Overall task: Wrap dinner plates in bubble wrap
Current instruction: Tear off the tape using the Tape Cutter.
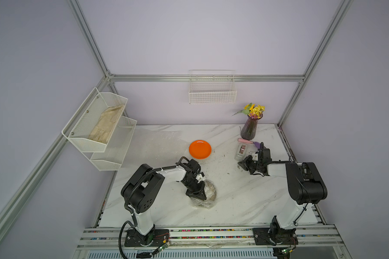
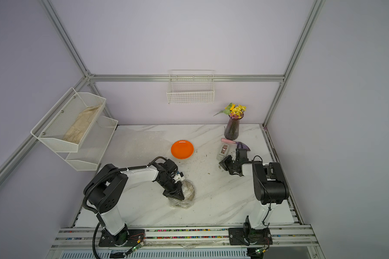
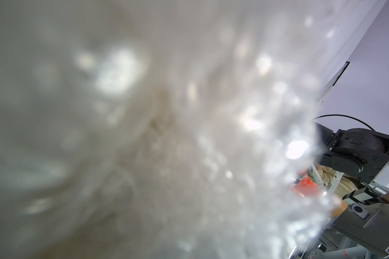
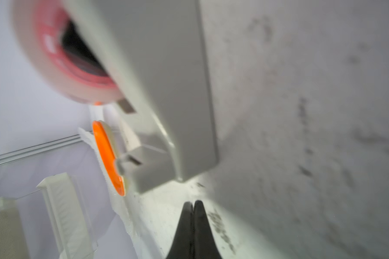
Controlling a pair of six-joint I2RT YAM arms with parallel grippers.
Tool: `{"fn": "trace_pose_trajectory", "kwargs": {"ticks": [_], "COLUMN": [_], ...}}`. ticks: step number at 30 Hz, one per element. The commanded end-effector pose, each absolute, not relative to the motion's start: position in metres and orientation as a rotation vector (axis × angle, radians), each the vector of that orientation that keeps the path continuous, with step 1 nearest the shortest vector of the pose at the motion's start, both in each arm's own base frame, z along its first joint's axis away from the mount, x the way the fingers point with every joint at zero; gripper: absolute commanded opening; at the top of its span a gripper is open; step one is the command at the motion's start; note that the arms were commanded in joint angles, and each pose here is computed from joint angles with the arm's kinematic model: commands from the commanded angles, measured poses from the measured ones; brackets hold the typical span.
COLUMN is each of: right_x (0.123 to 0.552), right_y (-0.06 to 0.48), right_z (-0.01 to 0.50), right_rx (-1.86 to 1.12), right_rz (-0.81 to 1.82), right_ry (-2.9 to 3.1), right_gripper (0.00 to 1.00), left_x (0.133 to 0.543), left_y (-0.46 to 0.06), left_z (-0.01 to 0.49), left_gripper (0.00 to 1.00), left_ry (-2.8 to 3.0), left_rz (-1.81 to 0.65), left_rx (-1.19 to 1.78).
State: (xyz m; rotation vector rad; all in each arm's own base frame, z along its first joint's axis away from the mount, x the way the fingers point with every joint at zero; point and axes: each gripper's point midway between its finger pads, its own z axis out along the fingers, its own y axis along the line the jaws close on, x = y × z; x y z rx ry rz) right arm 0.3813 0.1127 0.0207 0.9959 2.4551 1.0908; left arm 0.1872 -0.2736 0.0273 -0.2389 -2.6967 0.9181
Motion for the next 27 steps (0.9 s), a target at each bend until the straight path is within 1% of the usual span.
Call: {"fn": "trace_pose_trajectory", "kwargs": {"ticks": [1,4,6,9,12,14,17,22,27], "right_x": [0.325,0.319,0.331,0.35,0.355,0.346,0.322,0.28,0.233], "right_y": [0.099,0.103,0.1,0.107,0.121,0.134,0.153,0.181,0.206], "right_z": [-0.024,-0.02,-0.005,0.035,0.077,0.098,0.12,0.154,0.172], "right_rx": [1.26,1.248,1.173,0.953,0.702,0.564,0.436,0.3,0.19], "right_rz": [0.842,0.833,0.836,0.863,0.875,0.881,0.931,1.007,1.056], "right_ry": [2.659,2.7,2.635,2.561,2.52,2.536,2.55,2.56,2.599], "right_gripper": [0.0,0.0,0.0,0.0,0.0,0.0,0.0,0.0,0.0], "left_x": [0.173,0.173,0.172,0.174,0.179,0.184,0.188,0.189,0.193], "left_y": [-0.237,-0.237,-0.237,-0.236,-0.238,-0.241,-0.245,-0.25,-0.253], "left_z": [-0.025,-0.025,-0.026,-0.025,-0.022,-0.02,-0.018,-0.015,-0.015], "left_gripper": [0.14,0.14,0.14,0.14,0.14,0.13,0.13,0.13,0.13], "left_ry": [-2.752,-2.751,-2.755,-2.765,-2.791,-2.807,-2.815,-2.809,-2.819], "left_rz": [0.596,0.594,0.59,0.588,0.602,0.615,0.634,0.684,0.707], "left_rx": [-0.152,-0.152,-0.154,-0.154,-0.164,-0.175,-0.186,-0.196,-0.212]}}
